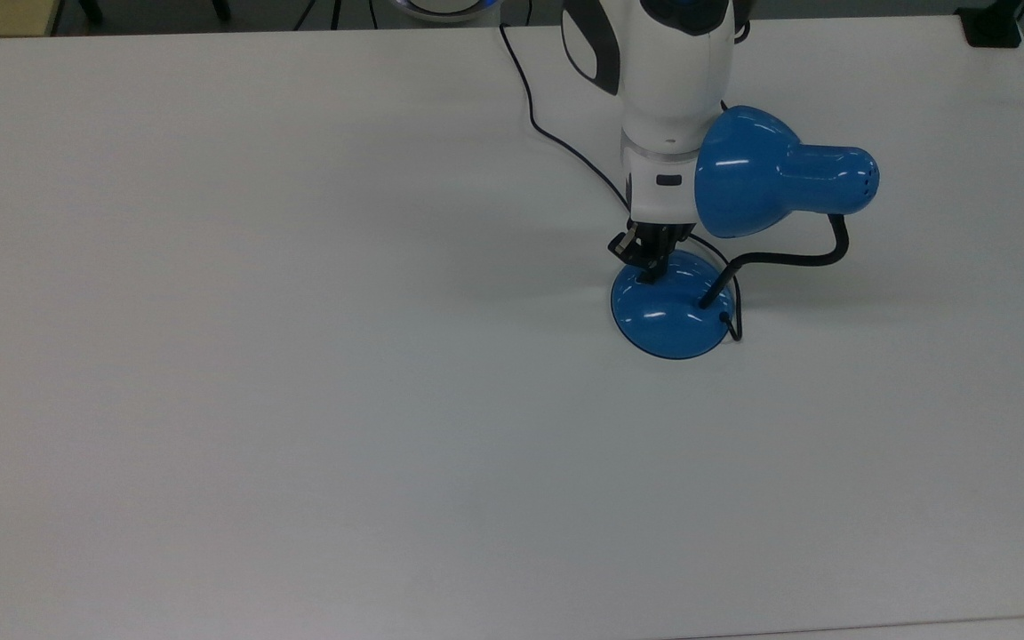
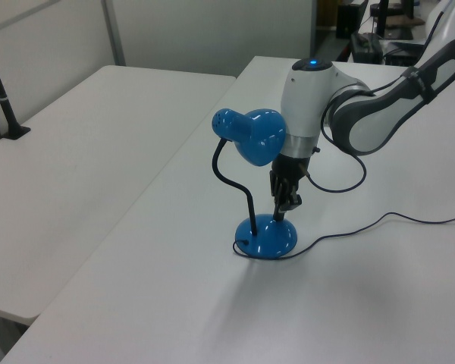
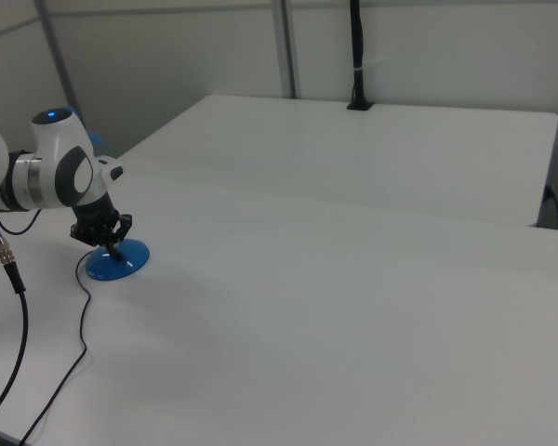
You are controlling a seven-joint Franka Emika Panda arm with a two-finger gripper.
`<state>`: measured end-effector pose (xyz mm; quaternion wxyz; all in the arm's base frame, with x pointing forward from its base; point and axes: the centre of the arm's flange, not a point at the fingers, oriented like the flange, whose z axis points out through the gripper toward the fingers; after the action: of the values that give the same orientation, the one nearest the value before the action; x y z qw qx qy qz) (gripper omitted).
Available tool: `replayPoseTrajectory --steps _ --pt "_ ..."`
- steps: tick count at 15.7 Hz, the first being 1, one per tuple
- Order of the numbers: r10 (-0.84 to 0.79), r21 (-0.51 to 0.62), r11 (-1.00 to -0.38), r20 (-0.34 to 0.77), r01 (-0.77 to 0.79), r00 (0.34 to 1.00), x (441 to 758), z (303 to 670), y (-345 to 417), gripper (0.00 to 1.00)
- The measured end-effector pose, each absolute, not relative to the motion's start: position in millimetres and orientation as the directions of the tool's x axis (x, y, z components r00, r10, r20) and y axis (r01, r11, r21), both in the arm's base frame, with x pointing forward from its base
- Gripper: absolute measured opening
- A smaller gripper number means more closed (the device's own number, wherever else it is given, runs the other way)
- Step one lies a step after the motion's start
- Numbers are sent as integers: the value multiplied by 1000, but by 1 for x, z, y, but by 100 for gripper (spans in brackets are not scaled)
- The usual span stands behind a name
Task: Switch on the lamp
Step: 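Press down on the base switch with the gripper tips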
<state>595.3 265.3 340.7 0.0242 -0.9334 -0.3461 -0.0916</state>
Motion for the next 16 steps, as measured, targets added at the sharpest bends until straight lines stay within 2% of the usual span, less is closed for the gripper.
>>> replayPoseTrajectory --steps 13,16 --pt "640 17 -760 201 650 742 597 337 267 1" --pt "590 7 -801 185 599 786 597 344 262 1"
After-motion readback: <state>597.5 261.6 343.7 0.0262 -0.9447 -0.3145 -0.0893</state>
